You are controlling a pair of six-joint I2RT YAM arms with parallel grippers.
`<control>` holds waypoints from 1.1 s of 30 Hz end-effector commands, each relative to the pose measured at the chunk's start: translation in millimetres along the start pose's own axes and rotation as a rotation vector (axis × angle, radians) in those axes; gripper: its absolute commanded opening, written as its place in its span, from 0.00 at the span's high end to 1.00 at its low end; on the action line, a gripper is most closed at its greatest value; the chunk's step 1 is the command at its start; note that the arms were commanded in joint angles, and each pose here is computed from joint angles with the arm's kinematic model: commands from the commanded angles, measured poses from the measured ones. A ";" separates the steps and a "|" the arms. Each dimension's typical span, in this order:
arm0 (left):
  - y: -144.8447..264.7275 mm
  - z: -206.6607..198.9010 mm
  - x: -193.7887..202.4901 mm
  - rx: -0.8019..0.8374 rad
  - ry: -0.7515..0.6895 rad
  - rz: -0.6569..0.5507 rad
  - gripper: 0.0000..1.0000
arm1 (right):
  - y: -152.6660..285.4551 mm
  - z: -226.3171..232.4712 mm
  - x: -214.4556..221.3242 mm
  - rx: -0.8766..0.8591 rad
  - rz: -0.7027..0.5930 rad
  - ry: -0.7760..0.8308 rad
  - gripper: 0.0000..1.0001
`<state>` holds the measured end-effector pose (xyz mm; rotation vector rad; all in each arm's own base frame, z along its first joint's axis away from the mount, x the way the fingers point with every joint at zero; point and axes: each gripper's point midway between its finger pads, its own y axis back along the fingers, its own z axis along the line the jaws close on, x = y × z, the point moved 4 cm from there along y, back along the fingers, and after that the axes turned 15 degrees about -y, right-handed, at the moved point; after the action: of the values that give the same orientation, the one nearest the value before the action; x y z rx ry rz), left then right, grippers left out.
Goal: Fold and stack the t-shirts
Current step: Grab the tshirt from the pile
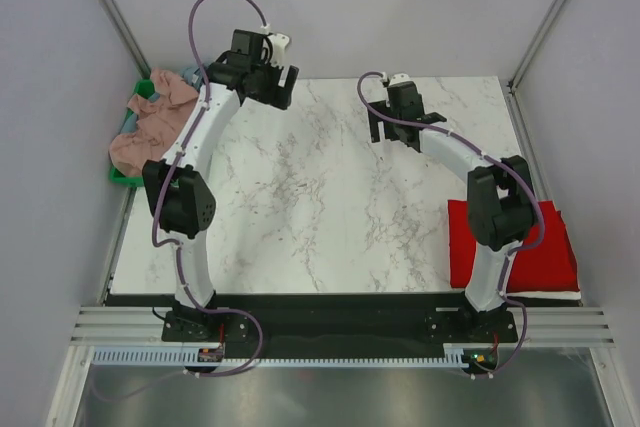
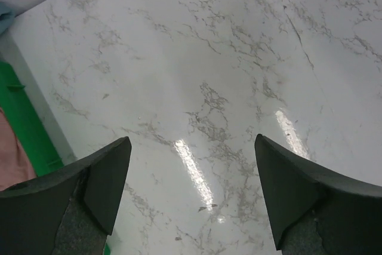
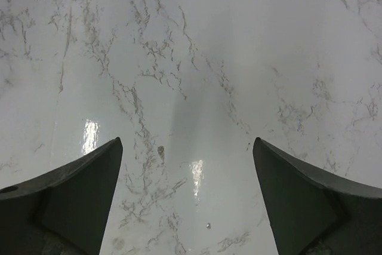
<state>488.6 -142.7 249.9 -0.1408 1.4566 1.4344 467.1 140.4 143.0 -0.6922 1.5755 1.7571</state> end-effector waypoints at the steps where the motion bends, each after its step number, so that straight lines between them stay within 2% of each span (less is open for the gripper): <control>1: 20.6 45.4 -3.5 -0.080 -0.066 -0.040 0.09 | 3.6 2.9 -19.5 0.014 -0.056 0.034 0.02; 5: 31.8 89.5 26.2 -0.146 -0.028 0.015 0.18 | -0.3 -0.2 -9.7 0.012 -0.010 0.129 0.02; 10: 43.7 144.7 72.2 -0.188 0.057 0.064 0.32 | -8.4 8.8 6.8 -0.066 0.067 0.155 0.02; 11: 46.3 154.5 79.5 -0.194 0.070 0.067 0.38 | -8.9 11.1 9.3 -0.083 0.082 0.152 0.02; 13: 37.9 160.6 94.2 -0.175 0.081 0.096 0.45 | -12.1 16.1 15.8 -0.119 0.110 0.147 0.02; 14: 40.7 170.8 101.4 -0.189 0.094 0.105 0.53 | -12.7 16.5 17.5 -0.126 0.119 0.143 0.02; 16: 32.5 178.7 116.9 -0.187 0.109 0.139 0.58 | -16.0 18.7 24.0 -0.142 0.145 0.149 0.02; 20: 34.9 205.3 147.2 -0.246 0.172 0.184 0.56 | -19.0 18.7 29.7 -0.152 0.170 0.171 0.02; 24: 28.1 219.9 167.9 -0.287 0.146 0.248 0.54 | -25.8 21.5 33.8 -0.165 0.191 0.173 0.02; 28: 31.8 230.5 193.8 -0.325 0.163 0.319 0.45 | -29.2 23.6 34.0 -0.174 0.201 0.179 0.02; 31: 55.0 221.9 200.2 -0.324 0.160 0.343 0.41 | -27.8 23.1 32.0 -0.174 0.200 0.195 0.02; 33: 86.2 215.3 184.4 -0.351 0.148 0.307 0.40 | -26.3 23.0 31.0 -0.175 0.202 0.201 0.02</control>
<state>488.8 148.4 173.8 -0.2184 1.5128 1.9579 462.6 163.8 91.4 -0.7898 1.7116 2.0412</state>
